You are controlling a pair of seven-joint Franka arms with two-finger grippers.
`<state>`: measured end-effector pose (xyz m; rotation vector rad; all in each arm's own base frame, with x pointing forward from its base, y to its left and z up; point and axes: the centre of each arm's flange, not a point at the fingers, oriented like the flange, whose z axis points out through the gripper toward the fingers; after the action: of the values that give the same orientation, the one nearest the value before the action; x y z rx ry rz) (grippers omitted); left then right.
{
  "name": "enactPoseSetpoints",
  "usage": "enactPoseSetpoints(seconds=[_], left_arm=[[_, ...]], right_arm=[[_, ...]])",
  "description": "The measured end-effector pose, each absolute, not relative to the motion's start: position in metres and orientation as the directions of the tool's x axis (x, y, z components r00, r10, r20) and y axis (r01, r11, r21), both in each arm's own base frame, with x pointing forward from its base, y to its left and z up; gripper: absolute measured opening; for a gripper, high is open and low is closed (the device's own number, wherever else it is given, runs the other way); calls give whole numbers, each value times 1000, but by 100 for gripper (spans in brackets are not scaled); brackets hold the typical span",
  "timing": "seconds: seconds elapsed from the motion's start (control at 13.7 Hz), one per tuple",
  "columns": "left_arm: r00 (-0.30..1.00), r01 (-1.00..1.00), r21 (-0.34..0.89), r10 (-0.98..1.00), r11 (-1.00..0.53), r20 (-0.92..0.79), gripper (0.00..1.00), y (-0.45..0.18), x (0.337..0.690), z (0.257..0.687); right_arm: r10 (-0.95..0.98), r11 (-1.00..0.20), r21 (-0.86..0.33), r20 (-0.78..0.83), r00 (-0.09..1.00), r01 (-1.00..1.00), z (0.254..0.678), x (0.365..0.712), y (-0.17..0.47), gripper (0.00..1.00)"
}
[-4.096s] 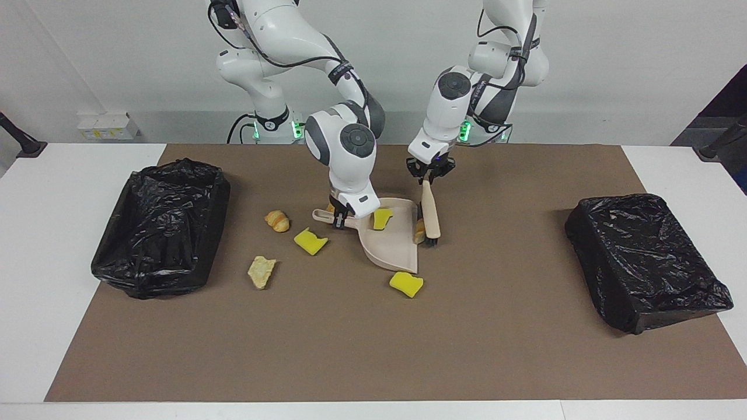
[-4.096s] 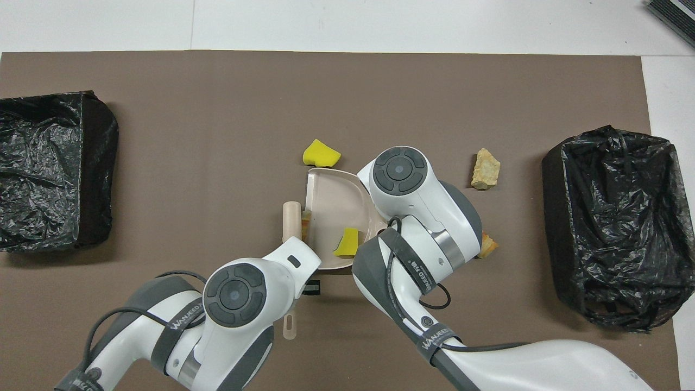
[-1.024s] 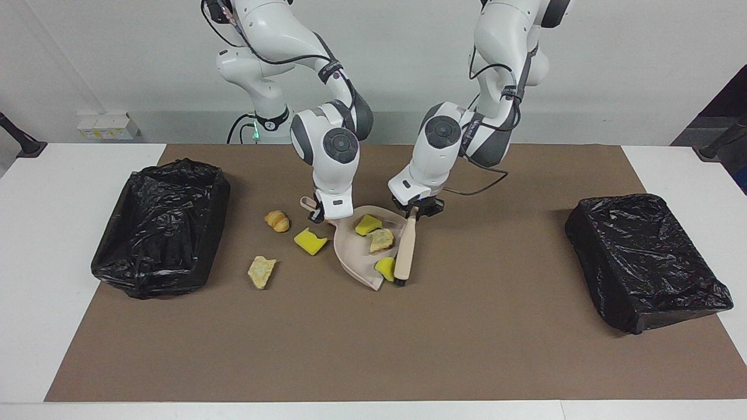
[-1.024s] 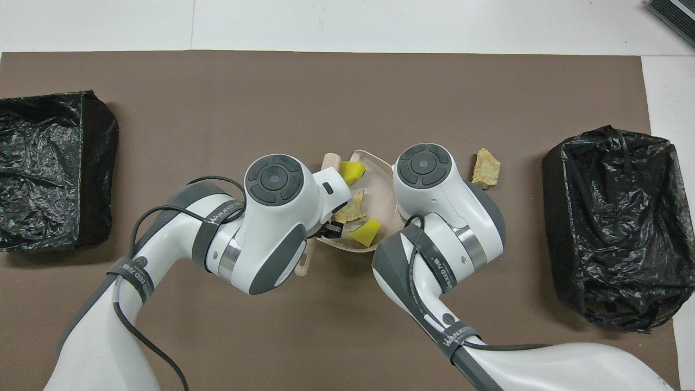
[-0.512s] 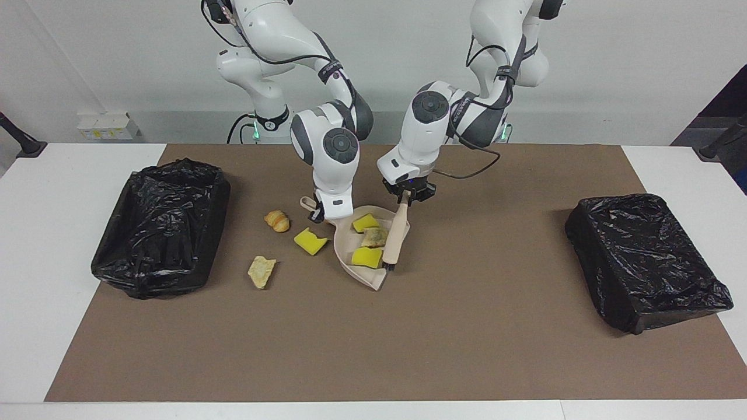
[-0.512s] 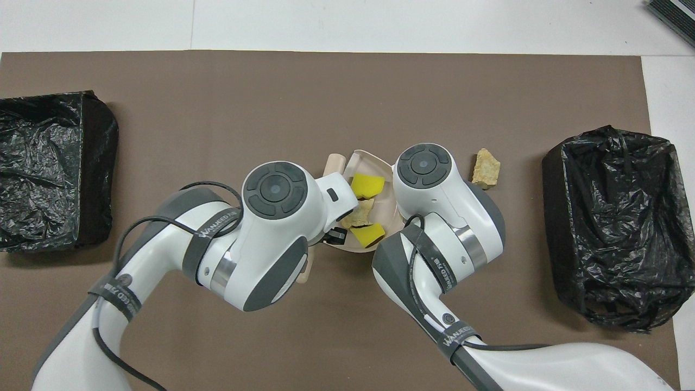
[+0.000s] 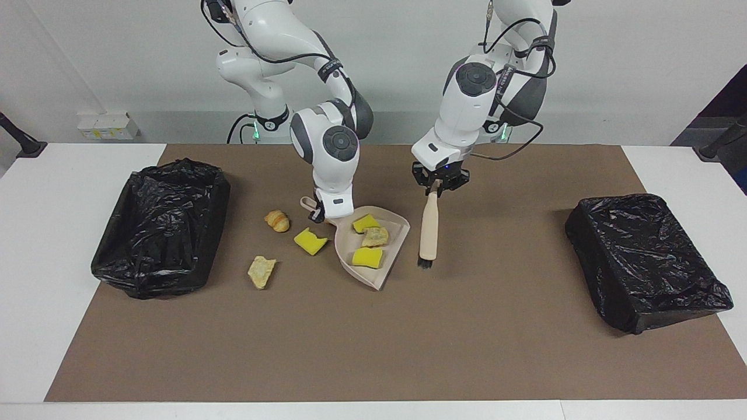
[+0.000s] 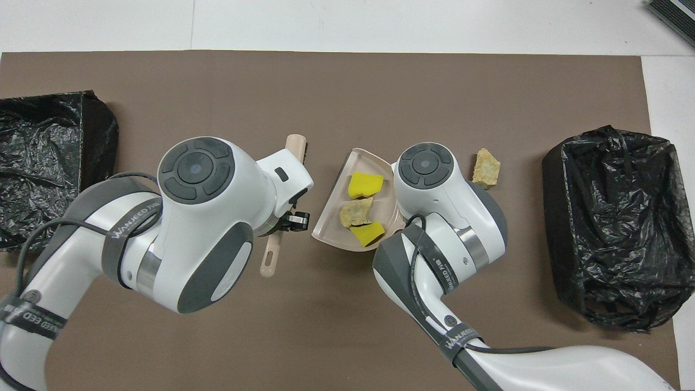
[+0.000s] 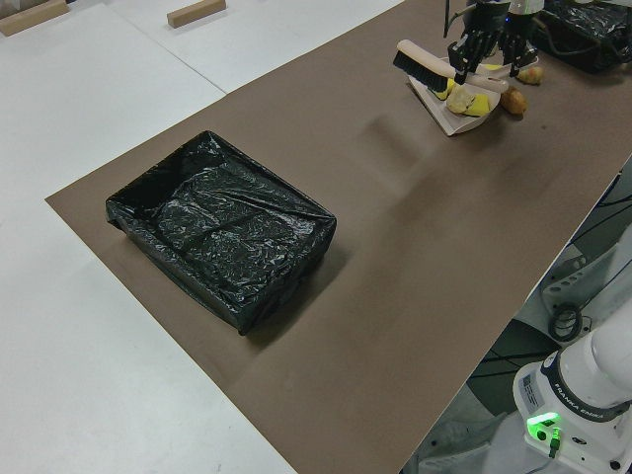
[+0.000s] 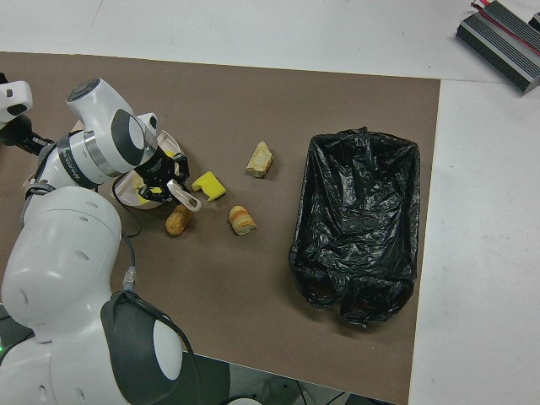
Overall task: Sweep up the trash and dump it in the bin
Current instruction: 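Carry the loaded dustpan with the right gripper over the nearby bin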
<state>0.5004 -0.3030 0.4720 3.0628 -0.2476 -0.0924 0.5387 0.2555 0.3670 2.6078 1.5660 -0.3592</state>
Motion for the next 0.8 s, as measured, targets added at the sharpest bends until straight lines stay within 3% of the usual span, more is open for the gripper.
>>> enactPoseSetpoints(seconds=[0.15,0.44,0.8], left_arm=[[993,-86,61,-91,-994,-80,26,-278,511,470],[991,26,37,21,-999,-130,26,-233,527,465],[988,72,31,67,-997,-140,26,-216,533,464]], right_arm=[[878,-456,-44,-188,441,889,406,546,233,32],[889,-451,-56,-121,443,891,481,569,124,32],[897,-431,-39,-121,424,901,517,588,-32,32]])
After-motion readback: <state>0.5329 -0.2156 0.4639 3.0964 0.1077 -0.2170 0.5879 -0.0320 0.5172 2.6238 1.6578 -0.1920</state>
